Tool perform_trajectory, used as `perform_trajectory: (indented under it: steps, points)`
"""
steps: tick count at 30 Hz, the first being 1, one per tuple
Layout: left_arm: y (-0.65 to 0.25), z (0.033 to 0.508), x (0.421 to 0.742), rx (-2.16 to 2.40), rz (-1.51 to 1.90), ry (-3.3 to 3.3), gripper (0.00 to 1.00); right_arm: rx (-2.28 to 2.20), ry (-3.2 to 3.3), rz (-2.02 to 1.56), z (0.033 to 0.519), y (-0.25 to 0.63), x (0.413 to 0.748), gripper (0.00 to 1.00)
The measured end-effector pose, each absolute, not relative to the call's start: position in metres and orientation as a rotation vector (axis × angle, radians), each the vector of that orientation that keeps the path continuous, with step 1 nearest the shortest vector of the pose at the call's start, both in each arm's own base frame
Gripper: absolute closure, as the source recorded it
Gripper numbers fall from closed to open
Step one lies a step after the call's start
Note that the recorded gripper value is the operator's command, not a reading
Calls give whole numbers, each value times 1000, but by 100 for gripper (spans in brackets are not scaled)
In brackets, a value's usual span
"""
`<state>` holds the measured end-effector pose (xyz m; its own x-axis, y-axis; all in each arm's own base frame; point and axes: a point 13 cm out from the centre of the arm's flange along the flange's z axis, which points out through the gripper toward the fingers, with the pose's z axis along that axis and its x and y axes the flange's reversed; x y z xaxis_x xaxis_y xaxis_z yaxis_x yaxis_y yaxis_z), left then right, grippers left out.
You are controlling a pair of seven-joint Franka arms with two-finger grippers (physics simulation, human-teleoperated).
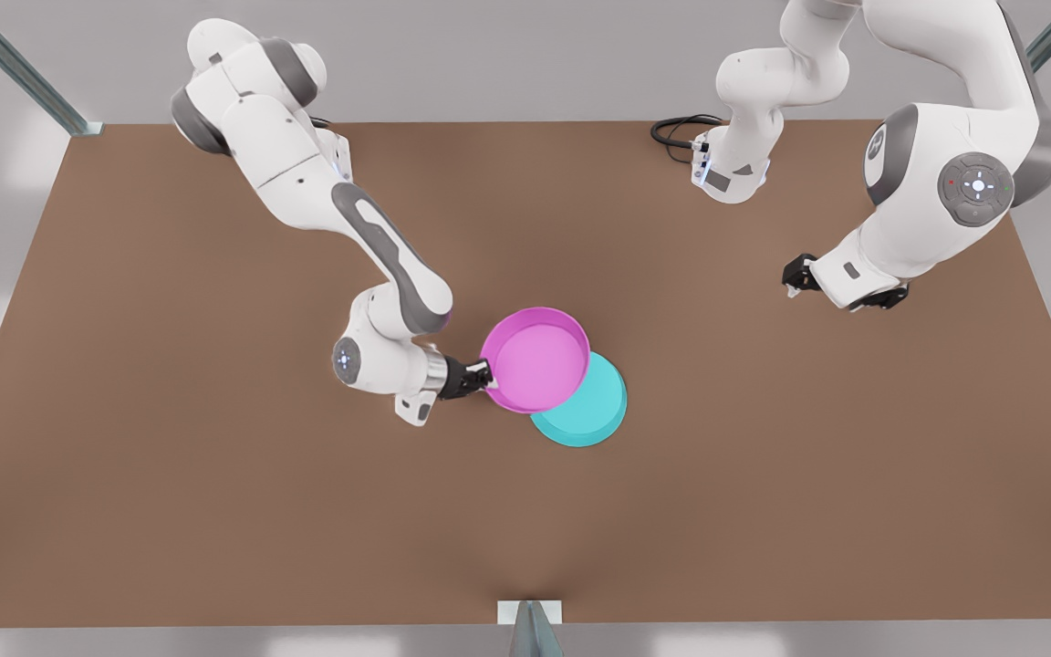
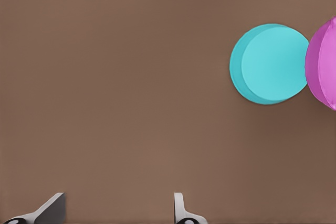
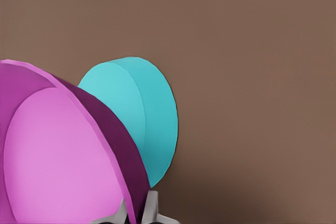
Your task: Flip the blue plate over with the left arm, and stack the pink plate on top of the blue plate with the right arm
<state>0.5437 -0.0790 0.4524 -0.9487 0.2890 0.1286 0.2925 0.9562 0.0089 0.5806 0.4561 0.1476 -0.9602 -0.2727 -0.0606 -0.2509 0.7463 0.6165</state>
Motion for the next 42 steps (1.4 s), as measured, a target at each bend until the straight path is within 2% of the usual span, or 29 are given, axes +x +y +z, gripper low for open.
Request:
perform_trajectory:
  steps: [6,19,20,26,28,31,34,35,37,39,41,42]
  points:
    - [-78,452,544,-489,-39,-2976,0,416,-2942,-985,125,507,583,79]
    - [-78,449,545,-548,-34,-2962,0,224,-2981,-961,103,526,592,79]
    - [-77,449,545,-551,-33,-2961,0,213,-2983,-961,103,527,592,0]
    - [-73,450,546,-555,-32,-2961,0,165,-3003,-945,110,520,600,0]
    - [-72,451,546,-556,-32,-2964,0,138,-3020,-949,133,504,612,0]
    - [-72,455,547,-563,-33,-2972,0,112,-3047,-974,207,466,628,0]
    - [-73,456,548,-572,-33,-2980,0,244,-3234,-734,337,349,675,0]
    - [-74,457,548,-574,-33,-2982,0,344,-3295,-562,381,314,682,0]
    - [-74,457,549,-579,-33,-2984,0,357,-3345,-242,438,220,691,0]
    - [-75,457,549,-583,-33,-2986,0,219,-3324,-27,468,114,677,0]
    - [-75,458,550,-585,-34,-2987,0,102,-3242,80,468,45,628,0]
    - [-74,458,550,-585,-35,-2988,0,56,-3206,91,461,27,616,0]
